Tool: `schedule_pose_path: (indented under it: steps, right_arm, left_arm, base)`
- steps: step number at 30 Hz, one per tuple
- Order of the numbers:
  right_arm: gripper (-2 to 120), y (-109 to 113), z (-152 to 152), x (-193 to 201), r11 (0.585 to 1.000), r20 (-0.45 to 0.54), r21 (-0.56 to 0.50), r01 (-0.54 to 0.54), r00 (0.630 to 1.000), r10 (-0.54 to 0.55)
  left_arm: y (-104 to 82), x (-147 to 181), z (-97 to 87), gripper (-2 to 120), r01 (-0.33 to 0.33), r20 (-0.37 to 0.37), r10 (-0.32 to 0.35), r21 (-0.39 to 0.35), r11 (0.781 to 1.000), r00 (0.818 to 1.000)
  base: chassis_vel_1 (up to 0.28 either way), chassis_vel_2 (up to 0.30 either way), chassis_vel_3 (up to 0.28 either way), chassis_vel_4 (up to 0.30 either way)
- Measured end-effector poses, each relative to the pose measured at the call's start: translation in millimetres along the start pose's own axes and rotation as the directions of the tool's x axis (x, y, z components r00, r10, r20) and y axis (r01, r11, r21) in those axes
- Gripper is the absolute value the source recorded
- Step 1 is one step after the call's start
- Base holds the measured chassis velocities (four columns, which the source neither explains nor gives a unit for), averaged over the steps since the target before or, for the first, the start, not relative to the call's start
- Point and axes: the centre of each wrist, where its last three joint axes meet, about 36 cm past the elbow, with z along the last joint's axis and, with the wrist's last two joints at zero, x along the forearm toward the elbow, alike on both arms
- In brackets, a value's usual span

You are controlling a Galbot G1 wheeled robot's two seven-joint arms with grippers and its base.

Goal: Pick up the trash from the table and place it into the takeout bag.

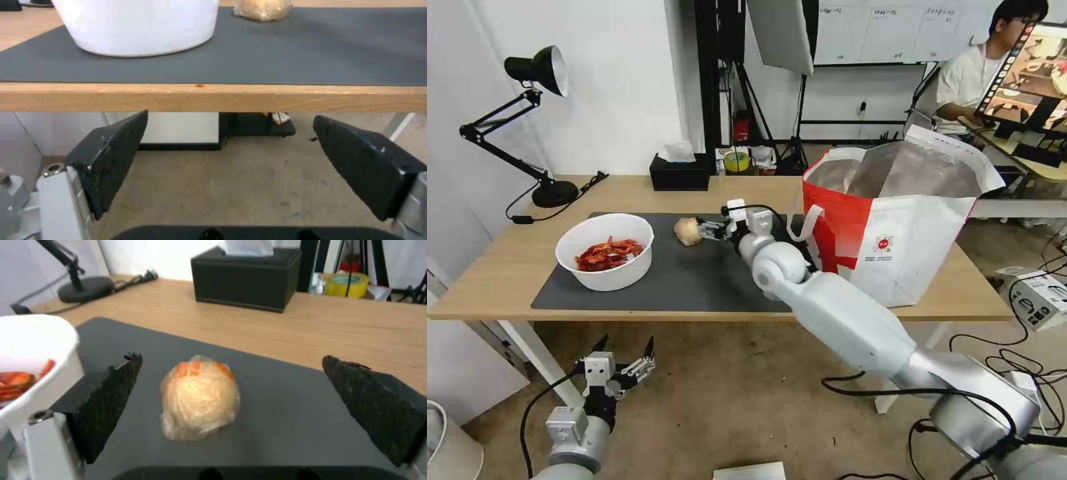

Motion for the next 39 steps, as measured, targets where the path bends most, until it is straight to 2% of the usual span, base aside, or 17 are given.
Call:
schedule_pose_path:
  steps: [17,39]
  right_arm:
    - [100,-2,-32,-58,0.998,-0.139,0.049,0.045,0.990,-0.038]
    - [100,-2,-55,-89,0.991,-0.268,0.096,0.094,0.961,-0.065]
  left_arm:
    - [2.3,2,1.9,100,0.001,0.020,0.000,-0.028,1.000,1.000]
    - [0.5,4,-1.0,100,0.001,0.027,0.000,-0.019,1.000,1.000]
  base:
    - [0.000,0.000,0.000,0.000]
    - [0.000,0.000,0.000,0.000]
